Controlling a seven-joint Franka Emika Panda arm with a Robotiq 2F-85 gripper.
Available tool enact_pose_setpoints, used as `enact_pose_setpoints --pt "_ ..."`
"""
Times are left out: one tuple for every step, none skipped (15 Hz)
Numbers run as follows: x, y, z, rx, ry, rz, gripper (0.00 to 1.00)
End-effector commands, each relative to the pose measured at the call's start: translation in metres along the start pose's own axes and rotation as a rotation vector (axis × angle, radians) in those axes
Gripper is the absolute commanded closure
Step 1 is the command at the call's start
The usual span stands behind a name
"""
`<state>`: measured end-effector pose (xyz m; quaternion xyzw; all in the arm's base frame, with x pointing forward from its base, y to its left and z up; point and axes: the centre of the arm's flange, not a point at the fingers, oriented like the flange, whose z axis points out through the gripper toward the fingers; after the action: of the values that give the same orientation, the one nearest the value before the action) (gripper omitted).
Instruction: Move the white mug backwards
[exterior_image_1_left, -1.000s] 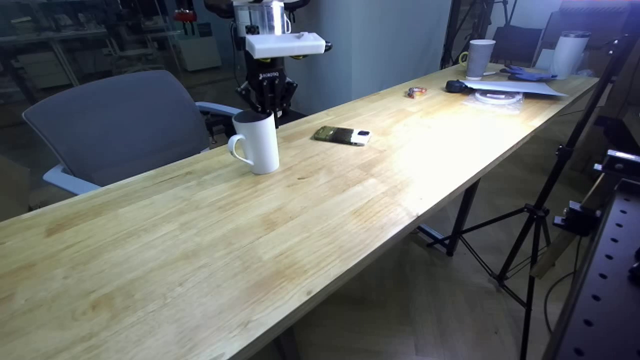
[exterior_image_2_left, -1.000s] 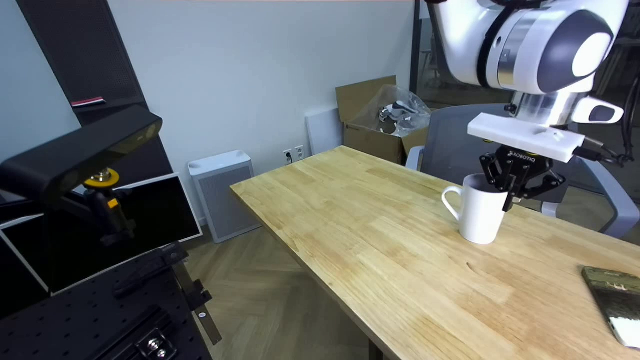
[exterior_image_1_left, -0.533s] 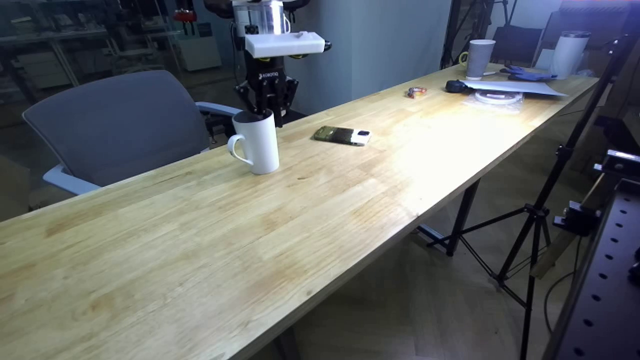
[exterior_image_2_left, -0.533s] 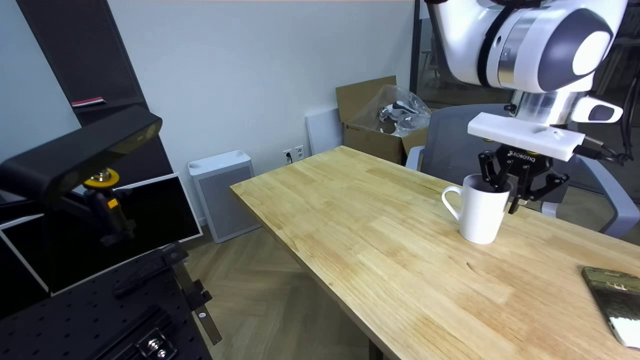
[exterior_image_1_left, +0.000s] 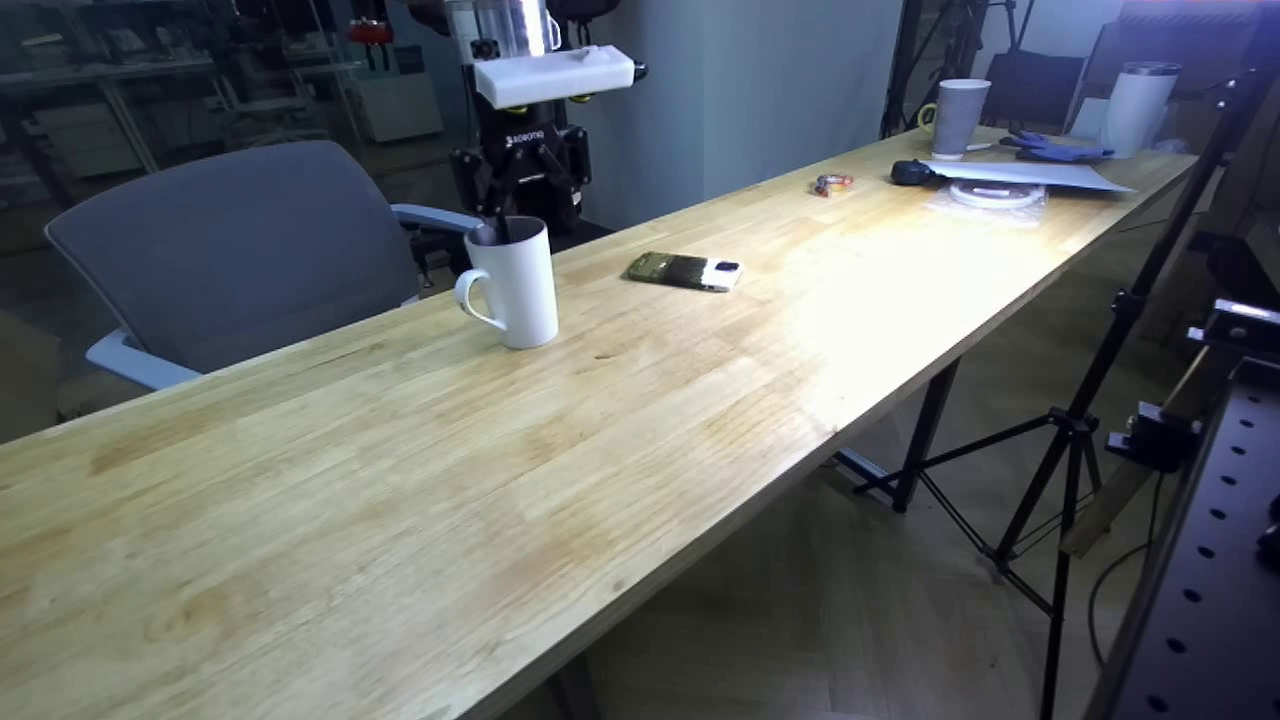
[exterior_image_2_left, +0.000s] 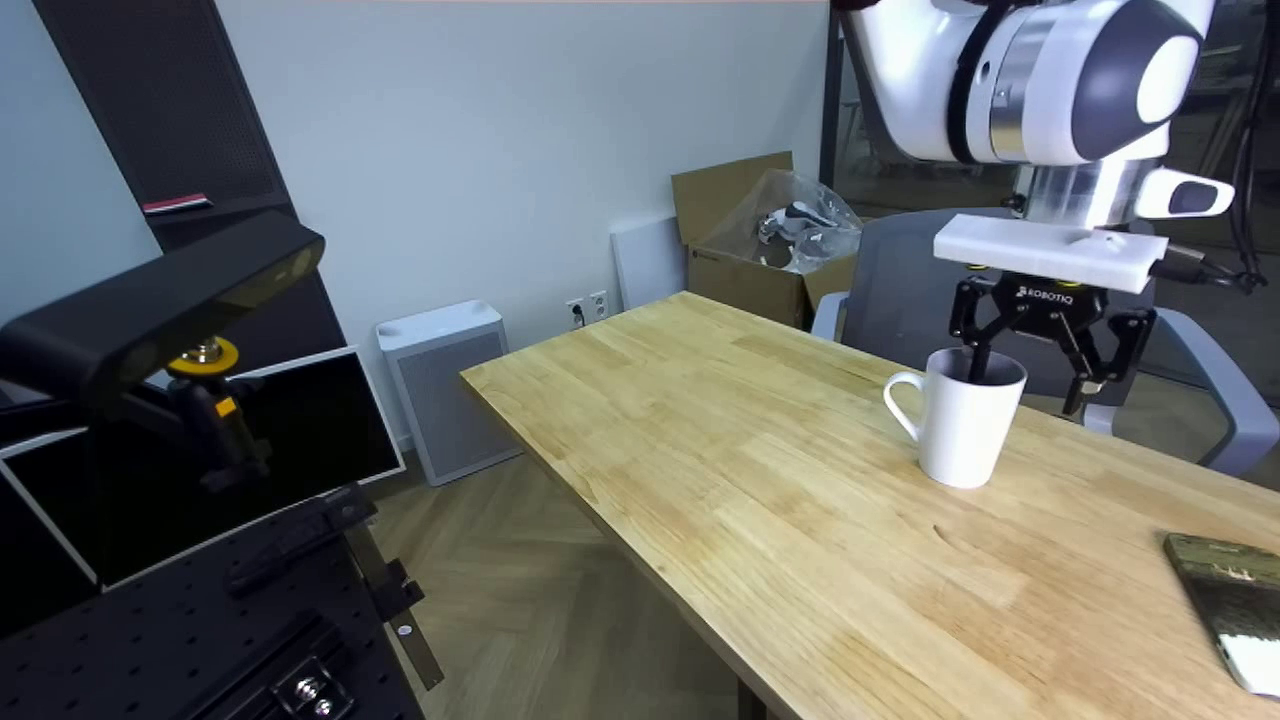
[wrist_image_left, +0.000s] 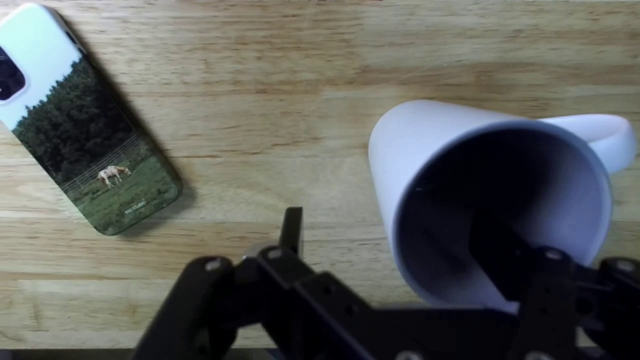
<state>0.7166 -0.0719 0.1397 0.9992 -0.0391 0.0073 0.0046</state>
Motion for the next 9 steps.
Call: enact_pose_setpoints --pt "0.015 -0.007 -0.014 -0.044 -0.005 0.014 0.00" --pt "0.016 -0.007 -0.022 -0.047 -0.004 0.013 0.00" --pt "0.018 -0.007 -0.027 -0.047 0.000 0.013 0.00" --pt "0.019 -0.007 -0.037 -0.046 0.001 0.012 0.00" --pt "0.019 -0.005 -0.048 -0.043 0.003 0.013 0.00" --pt "0.018 -0.003 -0.057 -0.036 0.006 0.014 0.00" --pt "0.015 0.000 -0.069 -0.028 0.022 0.015 0.00" --pt "0.010 0.003 -0.081 -0.012 0.030 0.012 0.00" --pt "0.007 0.006 -0.091 -0.005 0.040 0.012 0.00"
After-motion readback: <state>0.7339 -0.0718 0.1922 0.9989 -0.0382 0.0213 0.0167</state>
